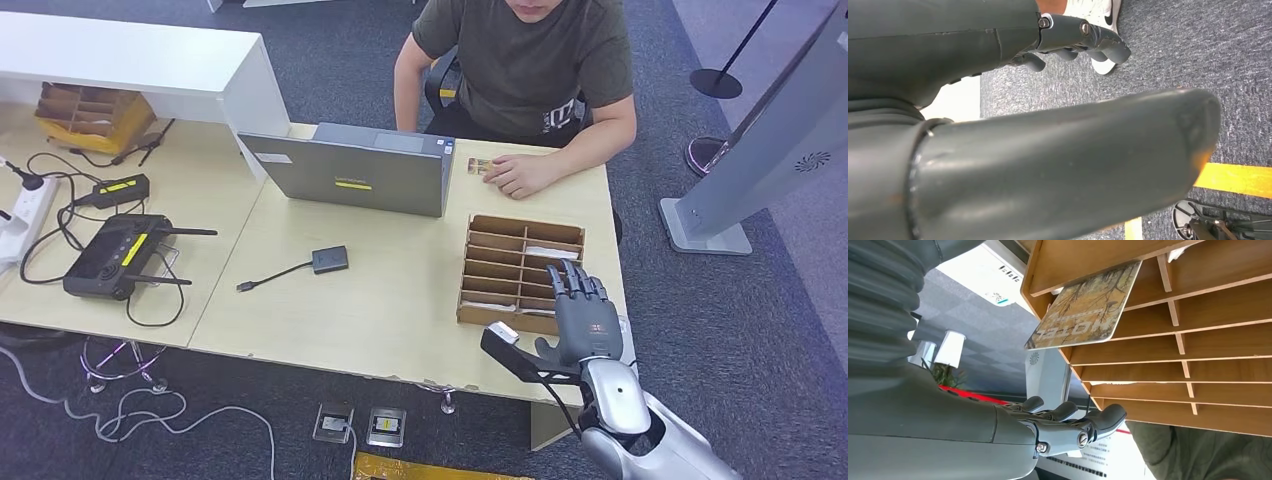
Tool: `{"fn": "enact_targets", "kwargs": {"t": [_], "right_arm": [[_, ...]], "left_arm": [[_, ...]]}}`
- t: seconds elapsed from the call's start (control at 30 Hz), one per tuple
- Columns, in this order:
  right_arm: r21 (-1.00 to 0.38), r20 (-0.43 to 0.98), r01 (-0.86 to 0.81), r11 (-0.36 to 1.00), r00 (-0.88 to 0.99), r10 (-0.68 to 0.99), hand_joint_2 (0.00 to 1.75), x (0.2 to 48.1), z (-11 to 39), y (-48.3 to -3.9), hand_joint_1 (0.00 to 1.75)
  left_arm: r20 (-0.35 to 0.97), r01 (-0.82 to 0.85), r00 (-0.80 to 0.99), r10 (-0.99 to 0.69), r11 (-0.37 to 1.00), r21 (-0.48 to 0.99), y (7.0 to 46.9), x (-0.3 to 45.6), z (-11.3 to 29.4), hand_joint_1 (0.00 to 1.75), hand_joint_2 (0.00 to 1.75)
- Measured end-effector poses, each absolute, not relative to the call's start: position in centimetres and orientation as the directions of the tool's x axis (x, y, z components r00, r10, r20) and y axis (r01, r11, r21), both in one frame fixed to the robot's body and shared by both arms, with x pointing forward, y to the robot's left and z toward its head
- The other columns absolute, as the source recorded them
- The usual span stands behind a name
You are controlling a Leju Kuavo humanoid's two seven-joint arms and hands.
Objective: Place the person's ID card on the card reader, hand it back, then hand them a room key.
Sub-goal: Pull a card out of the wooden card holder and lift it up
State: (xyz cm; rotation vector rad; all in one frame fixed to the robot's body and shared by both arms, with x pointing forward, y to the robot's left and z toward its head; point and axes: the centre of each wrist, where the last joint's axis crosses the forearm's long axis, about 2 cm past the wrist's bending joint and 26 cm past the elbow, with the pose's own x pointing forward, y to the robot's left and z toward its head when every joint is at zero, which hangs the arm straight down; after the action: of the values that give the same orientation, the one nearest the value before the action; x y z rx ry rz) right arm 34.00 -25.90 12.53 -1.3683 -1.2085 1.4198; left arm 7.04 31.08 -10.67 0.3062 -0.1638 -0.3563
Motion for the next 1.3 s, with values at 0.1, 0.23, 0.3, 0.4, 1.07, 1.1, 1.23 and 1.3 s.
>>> {"fn": "enact_targets", "kwargs": {"t": [0.1, 0.23, 0.3, 0.4, 1.07, 1.1, 1.23, 1.3], "right_arm": [[-0.973, -0.227, 0.062, -0.222, -0.091, 0.970, 1.75, 33.99, 12.41, -25.88, 0.00], [-0.973, -0.228, 0.056, -0.224, -0.095, 0.969, 1.75, 33.94, 12.27, -25.85, 0.00], [-0.973, -0.227, 0.053, -0.223, -0.094, 0.969, 1.75, 33.96, 12.24, -25.88, 0.00], [-0.973, -0.227, 0.051, -0.223, -0.092, 0.969, 1.75, 34.01, 12.25, -25.91, 0.00], [-0.976, -0.216, 0.040, -0.213, -0.098, 0.971, 1.75, 34.16, 12.09, -25.59, 1.75], [-0.976, -0.216, 0.039, -0.213, -0.101, 0.971, 1.75, 34.12, 12.04, -25.53, 1.75], [-0.976, -0.218, 0.034, -0.215, -0.114, 0.969, 1.75, 33.99, 11.89, -25.29, 1.75], [-0.975, -0.221, 0.032, -0.218, -0.122, 0.968, 1.75, 33.93, 11.82, -25.16, 1.75]], "left_arm": [[0.104, 0.317, 0.925, -0.366, 0.892, 0.322, 31.08, 7.04, -10.67, 0.00, 0.00], [0.103, 0.317, 0.925, -0.366, 0.892, 0.322, 31.10, 7.04, -10.67, 0.00, 0.00], [0.103, 0.317, 0.925, -0.366, 0.892, 0.322, 31.10, 7.04, -10.67, 0.00, 0.00], [0.103, 0.318, 0.925, -0.367, 0.892, 0.323, 31.11, 7.04, -10.67, 0.00, 0.00], [0.103, 0.321, 0.923, -0.371, 0.890, 0.323, 31.12, 7.04, -10.67, 0.00, 0.00], [0.103, 0.322, 0.923, -0.371, 0.890, 0.323, 31.12, 7.04, -10.67, 0.00, 0.00], [0.103, 0.322, 0.923, -0.371, 0.890, 0.322, 31.12, 7.04, -10.67, 0.00, 0.00], [0.103, 0.322, 0.923, -0.370, 0.891, 0.321, 31.12, 7.04, -10.67, 0.00, 0.00]]}}
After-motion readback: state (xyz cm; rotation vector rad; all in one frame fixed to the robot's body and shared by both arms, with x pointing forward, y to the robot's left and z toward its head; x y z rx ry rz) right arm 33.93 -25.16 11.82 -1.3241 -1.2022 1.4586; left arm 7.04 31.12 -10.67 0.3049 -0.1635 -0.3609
